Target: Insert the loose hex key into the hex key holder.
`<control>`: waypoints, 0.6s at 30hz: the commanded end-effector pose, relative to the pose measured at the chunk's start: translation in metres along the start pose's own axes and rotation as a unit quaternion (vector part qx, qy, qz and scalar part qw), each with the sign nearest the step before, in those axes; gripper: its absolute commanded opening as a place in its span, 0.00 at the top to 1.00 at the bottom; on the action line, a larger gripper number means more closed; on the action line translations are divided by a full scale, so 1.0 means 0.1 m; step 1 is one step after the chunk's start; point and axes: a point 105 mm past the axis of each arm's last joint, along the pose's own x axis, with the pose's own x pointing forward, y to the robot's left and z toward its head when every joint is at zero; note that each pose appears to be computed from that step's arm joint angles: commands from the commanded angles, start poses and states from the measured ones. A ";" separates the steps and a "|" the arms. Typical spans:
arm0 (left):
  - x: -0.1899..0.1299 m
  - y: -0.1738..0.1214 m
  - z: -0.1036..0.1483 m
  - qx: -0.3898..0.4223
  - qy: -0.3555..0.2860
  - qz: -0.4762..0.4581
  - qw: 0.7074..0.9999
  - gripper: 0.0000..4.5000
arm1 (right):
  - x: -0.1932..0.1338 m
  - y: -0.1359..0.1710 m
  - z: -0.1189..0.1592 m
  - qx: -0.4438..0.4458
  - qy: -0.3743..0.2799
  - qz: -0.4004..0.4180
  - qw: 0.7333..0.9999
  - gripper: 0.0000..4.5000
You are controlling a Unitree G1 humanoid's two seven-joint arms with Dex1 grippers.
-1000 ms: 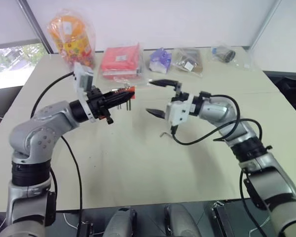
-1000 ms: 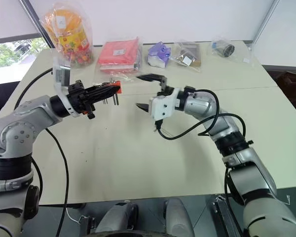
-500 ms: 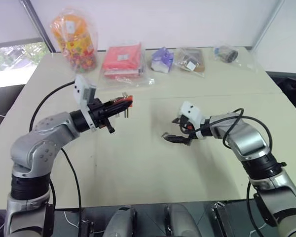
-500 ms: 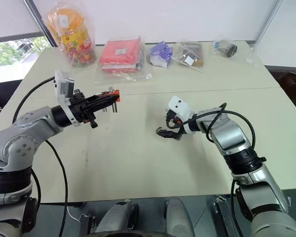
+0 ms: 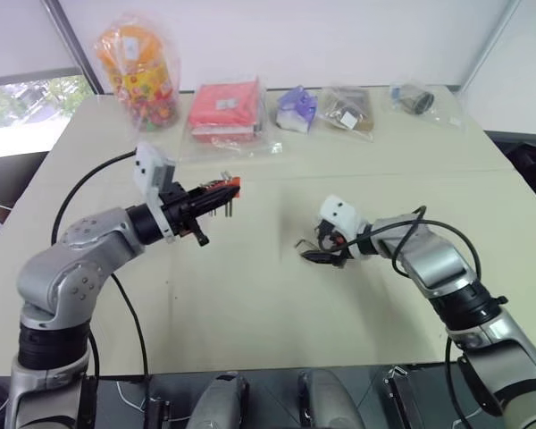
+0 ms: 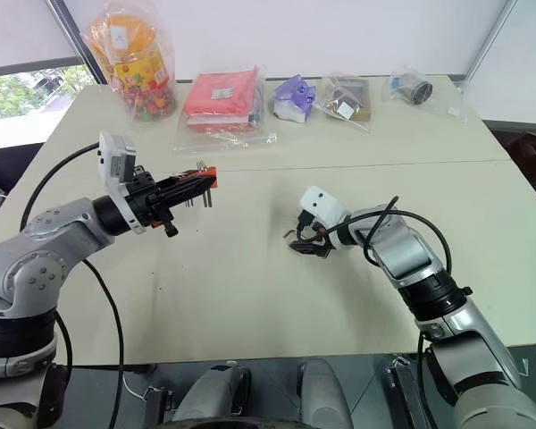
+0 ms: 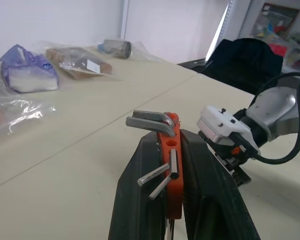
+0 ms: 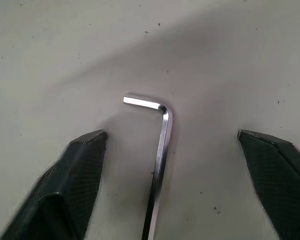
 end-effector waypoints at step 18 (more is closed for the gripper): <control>-0.01 -0.02 0.09 0.022 -0.017 0.004 1.000 1.00 | -0.18 -0.33 0.67 -0.020 -0.227 -0.140 0.963 1.00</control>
